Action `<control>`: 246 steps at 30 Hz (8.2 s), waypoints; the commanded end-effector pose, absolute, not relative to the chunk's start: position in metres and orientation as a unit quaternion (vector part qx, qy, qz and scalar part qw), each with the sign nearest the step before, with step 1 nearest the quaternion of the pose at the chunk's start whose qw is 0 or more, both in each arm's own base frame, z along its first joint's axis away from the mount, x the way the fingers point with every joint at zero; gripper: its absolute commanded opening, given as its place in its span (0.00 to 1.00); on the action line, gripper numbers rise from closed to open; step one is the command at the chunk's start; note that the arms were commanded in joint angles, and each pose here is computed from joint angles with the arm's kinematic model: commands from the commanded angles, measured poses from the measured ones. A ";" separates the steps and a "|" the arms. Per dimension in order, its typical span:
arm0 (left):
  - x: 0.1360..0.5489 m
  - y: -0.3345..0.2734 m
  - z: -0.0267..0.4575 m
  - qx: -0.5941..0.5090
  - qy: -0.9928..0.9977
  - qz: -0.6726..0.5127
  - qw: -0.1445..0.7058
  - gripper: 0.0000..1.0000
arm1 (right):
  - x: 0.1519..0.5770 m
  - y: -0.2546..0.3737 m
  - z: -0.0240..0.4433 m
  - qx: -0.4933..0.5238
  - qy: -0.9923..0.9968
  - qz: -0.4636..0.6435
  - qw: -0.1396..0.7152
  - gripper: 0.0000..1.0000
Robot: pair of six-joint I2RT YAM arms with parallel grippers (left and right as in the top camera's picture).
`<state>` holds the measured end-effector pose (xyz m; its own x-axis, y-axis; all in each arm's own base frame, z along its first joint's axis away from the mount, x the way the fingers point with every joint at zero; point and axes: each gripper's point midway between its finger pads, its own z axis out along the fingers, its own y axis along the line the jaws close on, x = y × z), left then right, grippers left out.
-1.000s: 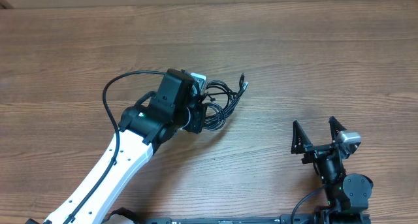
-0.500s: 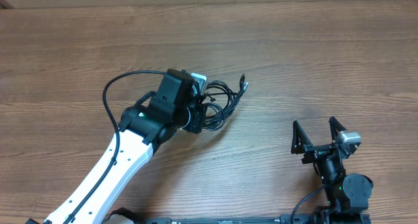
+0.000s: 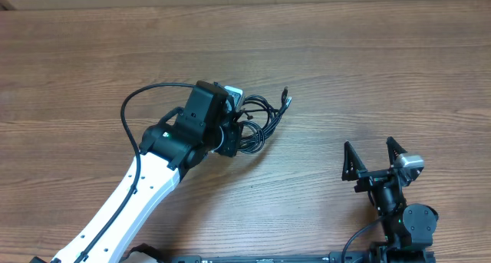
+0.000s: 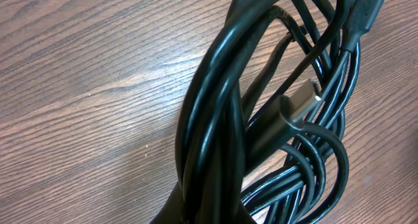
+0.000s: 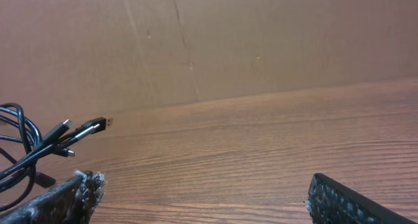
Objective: Untangle cables
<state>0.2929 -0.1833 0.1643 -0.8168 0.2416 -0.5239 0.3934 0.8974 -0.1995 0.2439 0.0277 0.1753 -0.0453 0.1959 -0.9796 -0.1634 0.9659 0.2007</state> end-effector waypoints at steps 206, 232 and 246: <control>0.292 -0.215 0.186 0.244 0.900 -0.220 0.285 0.04 | 0.256 0.123 0.222 0.043 0.762 0.498 0.411 1.00; 0.288 -0.195 0.171 0.212 0.926 -0.175 0.259 0.04 | 0.256 0.123 0.222 0.043 0.762 0.498 0.411 1.00; 0.288 -0.195 0.171 0.212 0.926 -0.175 0.259 0.04 | 0.256 0.123 0.222 0.043 0.762 0.498 0.411 1.00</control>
<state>0.2896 -0.1928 0.1670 -0.7804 0.3099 -0.5430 0.4817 0.8517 -0.2062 0.2553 0.1217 0.2124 -0.6747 0.4860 -0.5555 -0.3142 0.4920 0.8120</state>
